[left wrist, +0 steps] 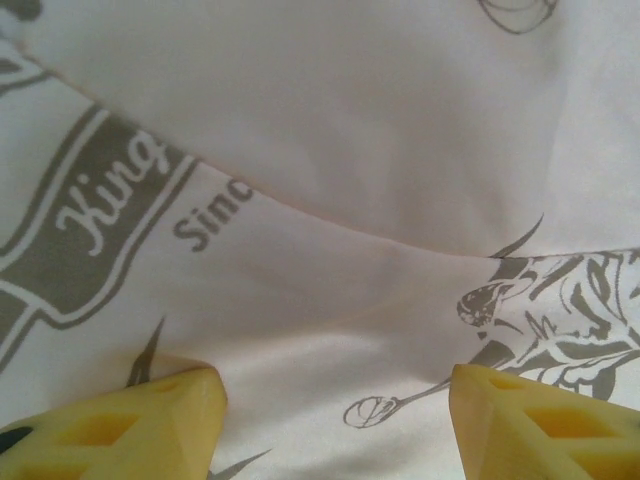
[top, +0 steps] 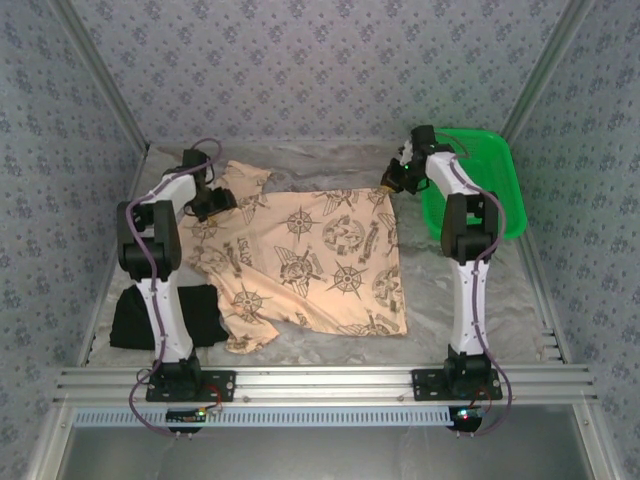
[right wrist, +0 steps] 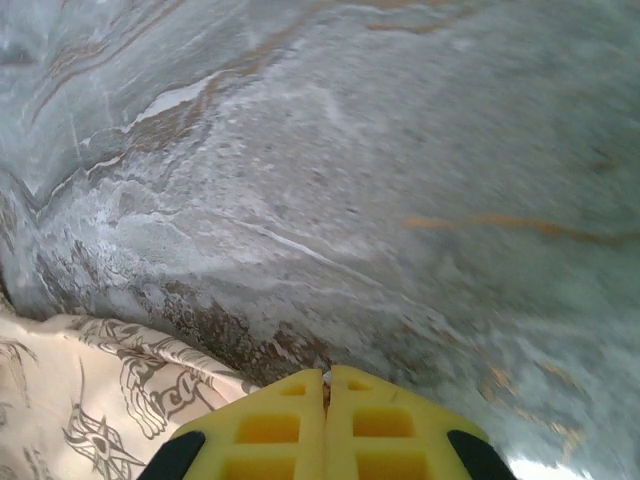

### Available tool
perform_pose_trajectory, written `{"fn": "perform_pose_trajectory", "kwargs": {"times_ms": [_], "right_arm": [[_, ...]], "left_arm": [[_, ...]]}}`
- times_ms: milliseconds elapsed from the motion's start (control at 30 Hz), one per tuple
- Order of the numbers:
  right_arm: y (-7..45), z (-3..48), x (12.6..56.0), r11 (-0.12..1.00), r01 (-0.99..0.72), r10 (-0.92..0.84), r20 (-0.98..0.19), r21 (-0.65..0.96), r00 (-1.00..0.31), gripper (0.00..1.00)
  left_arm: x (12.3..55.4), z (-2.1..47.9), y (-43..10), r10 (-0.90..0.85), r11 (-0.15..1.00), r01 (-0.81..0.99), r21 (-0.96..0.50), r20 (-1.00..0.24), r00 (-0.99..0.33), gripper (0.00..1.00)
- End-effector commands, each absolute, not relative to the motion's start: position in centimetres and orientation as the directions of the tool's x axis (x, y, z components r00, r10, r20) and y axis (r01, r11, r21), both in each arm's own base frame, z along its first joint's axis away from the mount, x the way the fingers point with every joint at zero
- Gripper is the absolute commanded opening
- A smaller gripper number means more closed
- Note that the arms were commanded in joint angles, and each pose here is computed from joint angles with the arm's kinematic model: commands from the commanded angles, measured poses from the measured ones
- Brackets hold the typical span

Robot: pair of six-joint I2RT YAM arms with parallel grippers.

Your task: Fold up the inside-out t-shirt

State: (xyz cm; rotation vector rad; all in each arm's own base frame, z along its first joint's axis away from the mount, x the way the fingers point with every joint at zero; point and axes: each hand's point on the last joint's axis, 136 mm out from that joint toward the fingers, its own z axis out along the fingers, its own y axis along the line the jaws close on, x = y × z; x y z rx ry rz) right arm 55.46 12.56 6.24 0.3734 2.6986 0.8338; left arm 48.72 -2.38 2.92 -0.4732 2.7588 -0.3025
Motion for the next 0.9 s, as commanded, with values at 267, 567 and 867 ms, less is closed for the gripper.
{"fn": "perform_pose_trajectory", "kwargs": {"times_ms": [267,567,867], "right_arm": [[11.1,11.4,58.0,0.706,0.332,0.602,-0.283,0.625,-0.747,0.14],[9.5,11.2,58.6,0.861,0.327,0.494,-0.488,0.389,-0.72,0.15],[13.0,16.4,56.0,0.955,0.15,0.283,-0.636,0.256,-0.718,0.24]], "left_arm": [[45.3,-0.2,0.4,-0.502,0.859,-0.457,-0.233,-0.202,-0.841,0.62],[47.6,2.5,-0.5,-0.494,0.855,-0.403,-0.327,-0.271,-0.826,0.63],[52.5,9.1,-3.5,-0.384,0.878,-0.188,-0.44,-0.411,-0.827,0.66]]}}
